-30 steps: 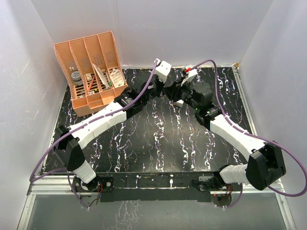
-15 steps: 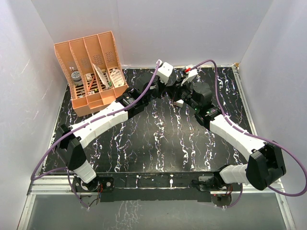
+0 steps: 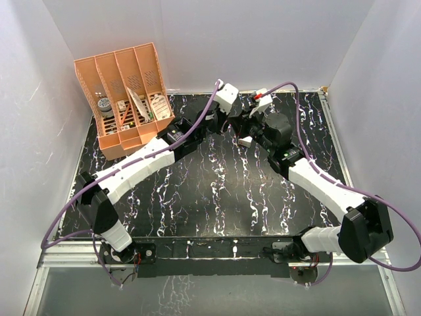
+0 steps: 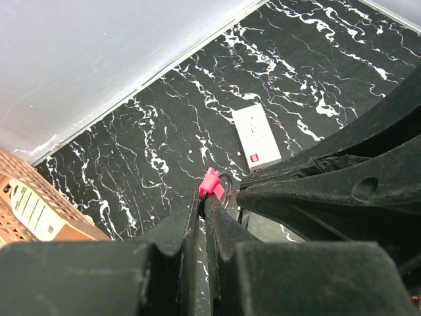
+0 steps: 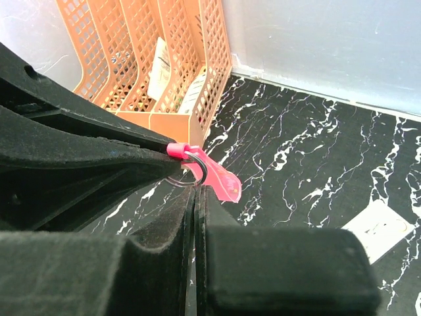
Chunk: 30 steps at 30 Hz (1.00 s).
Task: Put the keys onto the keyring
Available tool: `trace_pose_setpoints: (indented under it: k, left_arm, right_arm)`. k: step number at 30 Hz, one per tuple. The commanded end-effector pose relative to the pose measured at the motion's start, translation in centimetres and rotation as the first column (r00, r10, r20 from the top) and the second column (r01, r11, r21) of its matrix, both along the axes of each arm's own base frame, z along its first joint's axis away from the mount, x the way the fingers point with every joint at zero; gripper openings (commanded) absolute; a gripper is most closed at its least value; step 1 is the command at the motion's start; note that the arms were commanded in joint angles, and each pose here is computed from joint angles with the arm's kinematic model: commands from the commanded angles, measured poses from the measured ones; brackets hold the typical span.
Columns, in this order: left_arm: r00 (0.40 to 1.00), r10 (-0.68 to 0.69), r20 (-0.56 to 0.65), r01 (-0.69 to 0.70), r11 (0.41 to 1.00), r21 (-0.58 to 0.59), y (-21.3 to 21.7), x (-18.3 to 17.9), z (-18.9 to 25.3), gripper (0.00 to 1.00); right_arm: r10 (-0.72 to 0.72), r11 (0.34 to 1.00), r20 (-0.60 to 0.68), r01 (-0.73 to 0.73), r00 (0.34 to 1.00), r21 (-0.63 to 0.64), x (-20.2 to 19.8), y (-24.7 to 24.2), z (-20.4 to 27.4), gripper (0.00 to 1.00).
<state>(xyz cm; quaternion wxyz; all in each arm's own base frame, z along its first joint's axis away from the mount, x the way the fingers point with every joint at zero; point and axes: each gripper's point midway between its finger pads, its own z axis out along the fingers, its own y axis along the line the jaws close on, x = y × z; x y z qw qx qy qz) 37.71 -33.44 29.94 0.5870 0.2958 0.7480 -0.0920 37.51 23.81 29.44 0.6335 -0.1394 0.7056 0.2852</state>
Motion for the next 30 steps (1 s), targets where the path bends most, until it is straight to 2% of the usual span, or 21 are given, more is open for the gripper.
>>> trace_pose_setpoints:
  k: [1, 9, 30]
  left_arm:
    - [0.999, -0.037, 0.015, 0.037, 0.999, -0.027, -0.3, -0.8, 2.6, 0.00]
    - [0.994, -0.099, -0.048, 0.100, 0.995, 0.026, -1.1, -1.4, 1.5, 0.00]
    - [0.959, -0.215, -0.185, 0.242, 0.960, 0.139, -2.6, -2.5, -0.5, 0.00]
  right_arm:
    - [-0.052, 0.998, 0.125, 0.049, 0.991, 0.028, -0.1, -1.2, 4.3, 0.00]
    - [-0.069, 0.998, 0.195, 0.066, 0.978, 0.021, -0.7, -2.0, 4.8, 0.00]
    - [-0.060, 0.996, 0.261, 0.077, 0.963, -0.055, -1.0, -2.6, 4.2, 0.00]
